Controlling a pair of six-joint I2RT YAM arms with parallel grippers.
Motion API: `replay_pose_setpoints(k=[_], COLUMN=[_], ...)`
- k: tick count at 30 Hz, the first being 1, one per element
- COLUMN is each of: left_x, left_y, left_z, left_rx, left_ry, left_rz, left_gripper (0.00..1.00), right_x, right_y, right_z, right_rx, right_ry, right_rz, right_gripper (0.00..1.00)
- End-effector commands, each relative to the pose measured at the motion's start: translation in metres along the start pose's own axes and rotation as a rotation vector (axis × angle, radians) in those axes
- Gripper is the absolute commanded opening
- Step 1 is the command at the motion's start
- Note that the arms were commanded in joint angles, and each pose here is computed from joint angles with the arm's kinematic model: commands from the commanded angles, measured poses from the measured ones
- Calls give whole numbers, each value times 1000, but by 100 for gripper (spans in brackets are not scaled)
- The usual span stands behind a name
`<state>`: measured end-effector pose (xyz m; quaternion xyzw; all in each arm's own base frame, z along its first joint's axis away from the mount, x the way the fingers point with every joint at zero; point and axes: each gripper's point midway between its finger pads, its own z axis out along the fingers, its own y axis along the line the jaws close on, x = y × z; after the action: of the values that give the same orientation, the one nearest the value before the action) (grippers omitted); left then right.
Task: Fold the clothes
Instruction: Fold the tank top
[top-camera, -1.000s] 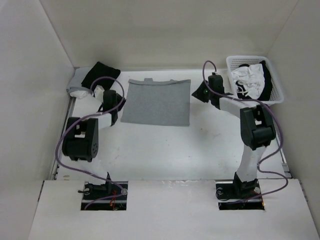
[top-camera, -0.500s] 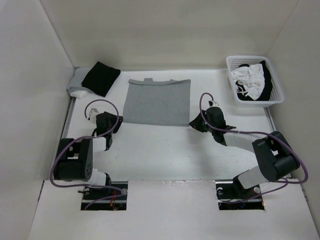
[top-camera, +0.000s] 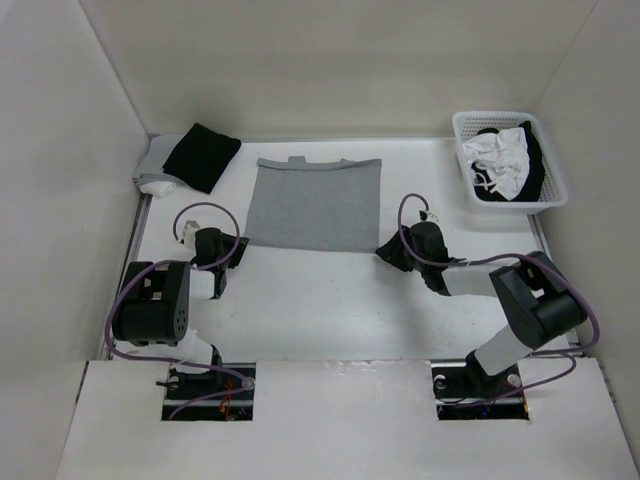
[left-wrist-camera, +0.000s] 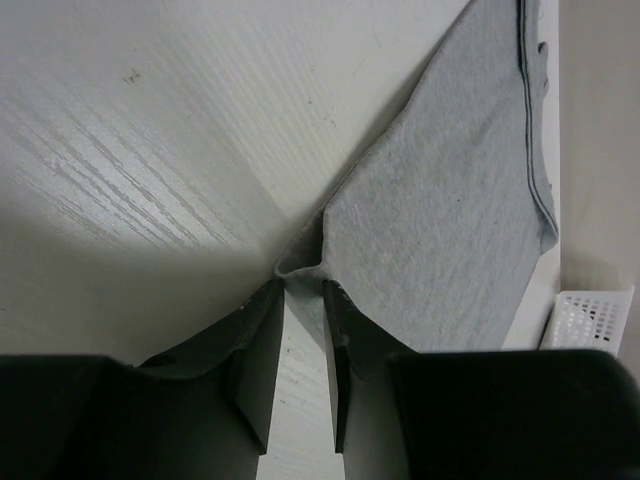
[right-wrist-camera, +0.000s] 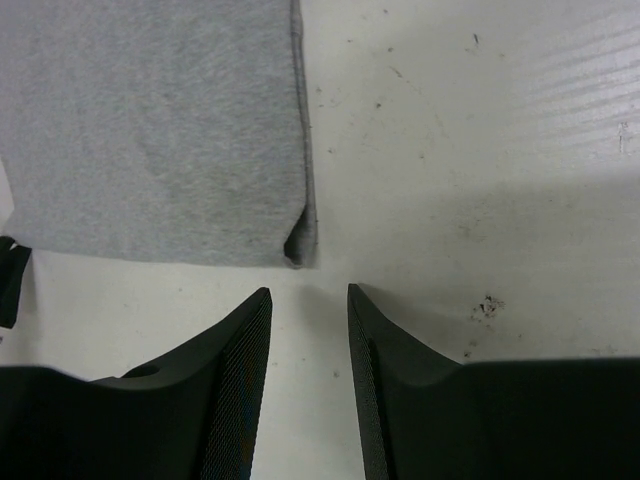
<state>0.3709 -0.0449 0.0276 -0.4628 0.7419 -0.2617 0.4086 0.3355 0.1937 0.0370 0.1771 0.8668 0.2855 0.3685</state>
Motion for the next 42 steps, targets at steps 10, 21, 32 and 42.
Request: replay_pose_setpoints(k=[10, 21, 32, 42], left_x=[-7, -14, -57, -97], left_y=[3, -14, -114, -224], left_z=[10, 6, -103, -304], left_rx=[-11, 53, 345, 716], left_ry=[-41, -69, -196, -364], left_rz=[-14, -18, 56, 145], left_gripper=[7, 0, 0, 0], right_x=[-10, -17, -55, -91], right_y=[25, 30, 95, 171], right_z=[23, 33, -84, -276], right_rx=[-80, -84, -230, -410], right_ry=[-39, -56, -203, -398], right_rz=[72, 88, -75, -235], right_gripper=[41, 8, 3, 4])
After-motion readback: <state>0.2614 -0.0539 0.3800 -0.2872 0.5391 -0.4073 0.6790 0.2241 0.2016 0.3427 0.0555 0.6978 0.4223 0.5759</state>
